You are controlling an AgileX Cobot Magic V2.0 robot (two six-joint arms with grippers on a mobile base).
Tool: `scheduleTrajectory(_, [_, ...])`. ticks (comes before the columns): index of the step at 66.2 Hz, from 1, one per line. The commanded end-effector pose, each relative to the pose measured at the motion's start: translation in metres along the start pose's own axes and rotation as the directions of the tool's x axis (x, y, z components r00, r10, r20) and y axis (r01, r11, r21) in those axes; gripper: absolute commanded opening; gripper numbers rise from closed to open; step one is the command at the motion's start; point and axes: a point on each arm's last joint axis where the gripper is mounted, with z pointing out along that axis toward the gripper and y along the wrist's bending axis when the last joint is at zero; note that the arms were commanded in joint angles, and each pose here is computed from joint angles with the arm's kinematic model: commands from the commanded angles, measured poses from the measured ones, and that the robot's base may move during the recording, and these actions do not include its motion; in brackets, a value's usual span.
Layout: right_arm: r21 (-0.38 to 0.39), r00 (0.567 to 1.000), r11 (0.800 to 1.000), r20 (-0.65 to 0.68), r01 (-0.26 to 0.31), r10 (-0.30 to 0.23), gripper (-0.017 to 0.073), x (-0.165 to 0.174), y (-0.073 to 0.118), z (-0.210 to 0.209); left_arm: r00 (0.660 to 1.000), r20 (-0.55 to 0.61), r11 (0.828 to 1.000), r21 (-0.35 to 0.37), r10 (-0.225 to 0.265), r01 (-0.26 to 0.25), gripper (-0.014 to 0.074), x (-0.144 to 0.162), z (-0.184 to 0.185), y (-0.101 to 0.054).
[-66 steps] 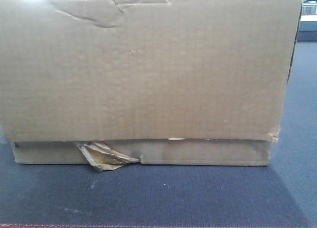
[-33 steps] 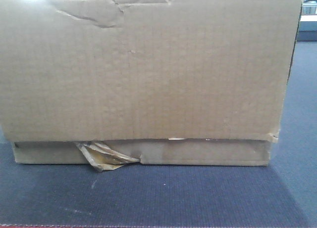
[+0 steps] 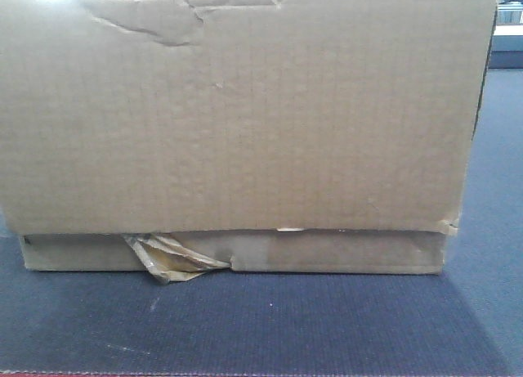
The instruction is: Grab carton from right shelf to conveyor
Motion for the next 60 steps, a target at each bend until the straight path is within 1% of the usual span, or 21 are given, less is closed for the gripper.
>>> scheduleTrajectory(1, [0.017,0.999,1.0,0.052,-0.005,0.004,-0.0057,0.008,-0.002,0.003,1.0,0.026,1.0,0.002,-0.004,0.004,0.0004,-0.003,-0.001,0.0])
scheduleTrajectory(6, [0.023,0.998,1.0,0.055,-0.001,0.0,-0.0057,0.02,-0.003,0.007,1.0,0.026,1.0,0.002,-0.004,0.004,0.0004,-0.003,-0.001,0.0])
scheduleTrajectory(10, [0.026,0.993,1.0,0.114,-0.001,-0.002,-0.0057,0.015,-0.003,0.006,1.0,0.026,1.0,0.002,-0.004,0.004,0.0004,-0.003,-0.001,0.0])
scheduleTrajectory(12, [0.025,0.996,1.0,0.086,0.002,-0.004,-0.0057,0.017,-0.003,0.007,1.0,0.026,1.0,0.002,-0.004,0.004,0.0004,-0.003,-0.001,0.0])
scheduleTrajectory(22, [0.03,0.992,0.999,0.125,0.018,-0.022,-0.0057,0.014,-0.004,0.006,1.0,0.026,1.0,0.002,-0.004,0.004,0.0004,-0.003,-0.001,0.0])
scheduleTrajectory(60, [0.03,0.992,0.999,0.127,0.018,-0.022,-0.0057,0.013,-0.004,0.006,1.0,0.026,1.0,0.002,-0.004,0.004,0.0004,-0.003,-0.001,0.0])
